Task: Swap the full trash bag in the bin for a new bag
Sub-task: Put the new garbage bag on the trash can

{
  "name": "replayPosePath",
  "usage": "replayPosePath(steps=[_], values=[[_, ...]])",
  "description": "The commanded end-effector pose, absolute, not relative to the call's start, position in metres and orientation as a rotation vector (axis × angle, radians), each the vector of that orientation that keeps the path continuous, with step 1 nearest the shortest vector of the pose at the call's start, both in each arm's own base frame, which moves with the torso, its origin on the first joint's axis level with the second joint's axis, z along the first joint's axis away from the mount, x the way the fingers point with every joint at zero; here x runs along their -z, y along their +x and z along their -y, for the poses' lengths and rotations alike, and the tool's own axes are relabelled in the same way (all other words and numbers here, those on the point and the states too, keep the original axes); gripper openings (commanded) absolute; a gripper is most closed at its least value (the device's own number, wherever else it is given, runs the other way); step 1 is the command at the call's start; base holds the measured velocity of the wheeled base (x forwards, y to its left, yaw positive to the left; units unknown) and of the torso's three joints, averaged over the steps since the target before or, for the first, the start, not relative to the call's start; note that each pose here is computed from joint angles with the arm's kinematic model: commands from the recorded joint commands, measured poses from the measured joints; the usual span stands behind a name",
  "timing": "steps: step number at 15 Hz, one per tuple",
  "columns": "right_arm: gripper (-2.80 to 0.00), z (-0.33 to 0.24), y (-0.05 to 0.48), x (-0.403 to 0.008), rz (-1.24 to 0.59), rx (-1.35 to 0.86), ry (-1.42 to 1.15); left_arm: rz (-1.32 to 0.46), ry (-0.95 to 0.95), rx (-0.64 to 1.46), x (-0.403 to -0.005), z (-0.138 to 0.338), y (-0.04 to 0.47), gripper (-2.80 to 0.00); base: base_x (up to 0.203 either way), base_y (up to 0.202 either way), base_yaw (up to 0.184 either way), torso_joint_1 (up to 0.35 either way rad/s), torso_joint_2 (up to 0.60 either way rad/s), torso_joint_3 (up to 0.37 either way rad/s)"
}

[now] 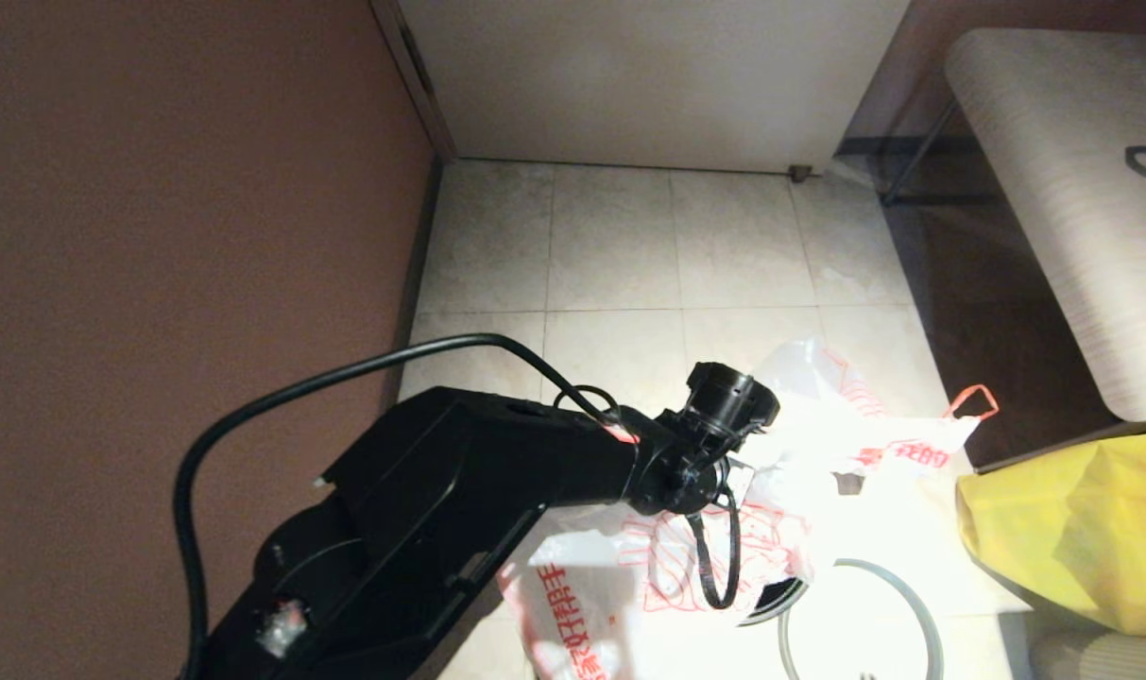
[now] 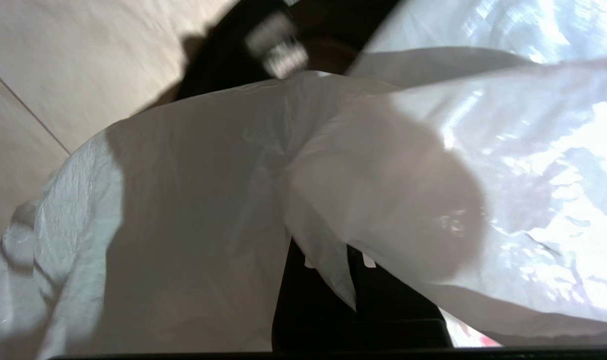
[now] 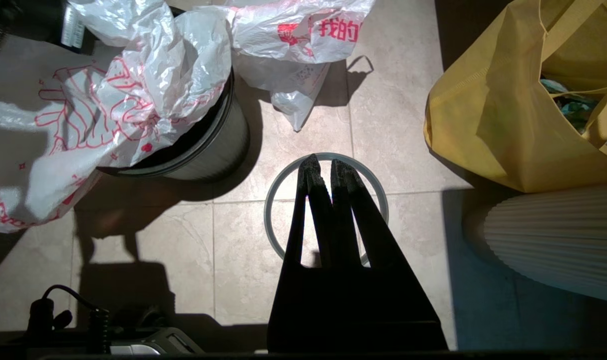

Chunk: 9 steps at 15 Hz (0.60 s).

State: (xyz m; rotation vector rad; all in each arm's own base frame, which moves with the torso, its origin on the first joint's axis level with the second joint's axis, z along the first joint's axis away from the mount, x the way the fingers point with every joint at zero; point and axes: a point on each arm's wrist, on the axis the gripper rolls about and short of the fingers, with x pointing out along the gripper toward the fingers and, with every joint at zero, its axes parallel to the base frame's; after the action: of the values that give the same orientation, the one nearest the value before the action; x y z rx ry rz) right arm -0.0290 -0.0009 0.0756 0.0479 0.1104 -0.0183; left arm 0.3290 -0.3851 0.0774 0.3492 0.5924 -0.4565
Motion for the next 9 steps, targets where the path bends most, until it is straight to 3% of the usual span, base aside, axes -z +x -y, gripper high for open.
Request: replayPosePath(steps=[1,9], values=[[-2.8,0.001,-0.029,-0.076,-0.113,0.018,0.048,-0.503,0.384,0.437,-0.04,0.391,0.345,-2.8,0.0,0.0,0.0,0.0,0.0,0.0],[-2.8,0.001,-0.029,-0.075,-0.113,0.018,0.048,-0.499,0.454,0.561,-0.032,0.418,0.297,-2.8,0.0,0.0,0.0,0.0,0.0,0.0]])
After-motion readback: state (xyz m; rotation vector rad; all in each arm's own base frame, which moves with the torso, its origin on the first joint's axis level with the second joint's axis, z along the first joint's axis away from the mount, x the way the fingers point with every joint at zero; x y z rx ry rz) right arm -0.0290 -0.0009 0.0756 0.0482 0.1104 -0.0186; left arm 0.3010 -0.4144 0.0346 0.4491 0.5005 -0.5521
